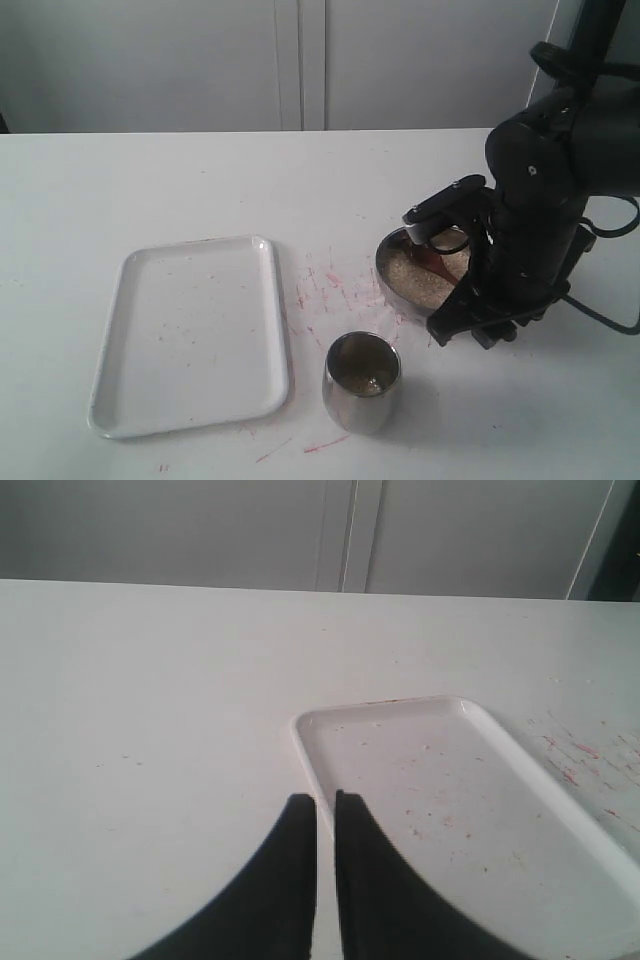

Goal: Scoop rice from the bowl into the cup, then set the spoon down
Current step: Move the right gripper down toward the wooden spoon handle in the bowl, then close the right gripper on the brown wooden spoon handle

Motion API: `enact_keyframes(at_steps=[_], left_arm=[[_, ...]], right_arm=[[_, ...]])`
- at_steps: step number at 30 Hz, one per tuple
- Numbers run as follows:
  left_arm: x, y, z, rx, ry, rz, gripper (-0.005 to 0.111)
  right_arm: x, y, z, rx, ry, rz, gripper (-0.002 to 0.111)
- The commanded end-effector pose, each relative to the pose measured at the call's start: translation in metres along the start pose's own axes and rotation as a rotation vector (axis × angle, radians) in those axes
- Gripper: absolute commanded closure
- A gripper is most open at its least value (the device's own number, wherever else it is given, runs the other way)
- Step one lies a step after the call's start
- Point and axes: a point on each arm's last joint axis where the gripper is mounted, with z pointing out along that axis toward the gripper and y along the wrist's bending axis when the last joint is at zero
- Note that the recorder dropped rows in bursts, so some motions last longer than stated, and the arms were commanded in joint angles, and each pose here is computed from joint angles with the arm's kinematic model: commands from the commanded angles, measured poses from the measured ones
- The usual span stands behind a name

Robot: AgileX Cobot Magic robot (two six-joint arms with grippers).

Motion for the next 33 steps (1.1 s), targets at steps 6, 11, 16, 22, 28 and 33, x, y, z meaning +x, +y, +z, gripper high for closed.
enact_keyframes(at_steps=[6, 11, 16, 22, 28, 33], left_arm=[[-0.002, 0.000, 0.000, 0.004, -0.011, -0.011, 0.092], [-0.002, 0.000, 0.000, 0.004, -0.011, -0.011, 0.092], [-0.002, 0.000, 0.000, 0.004, -0.011, -0.011, 0.092], [-0.002, 0.000, 0.000, 0.004, -0.011, -0.011, 0.092], [-0.002, 0.000, 0.000, 0.004, -0.011, -0.011, 0.092], [-0.002, 0.000, 0.000, 0.004, -0.011, -0.011, 0.092]], right_arm=[[0.000, 0.000, 0.004, 0.000, 0.007, 0.003, 0.064], [0.000, 0.000, 0.004, 0.000, 0.007, 0.003, 0.066], [-0.001, 0.000, 0.005, 0.000, 0.005, 0.002, 0.067], [0.000, 0.002, 0.013, 0.000, 0.048, 0.003, 0.067], [-0.001, 0.002, 0.015, 0.000, 0.056, 0.010, 0.067], [-0.001, 0.002, 0.015, 0.000, 0.056, 0.009, 0.078]])
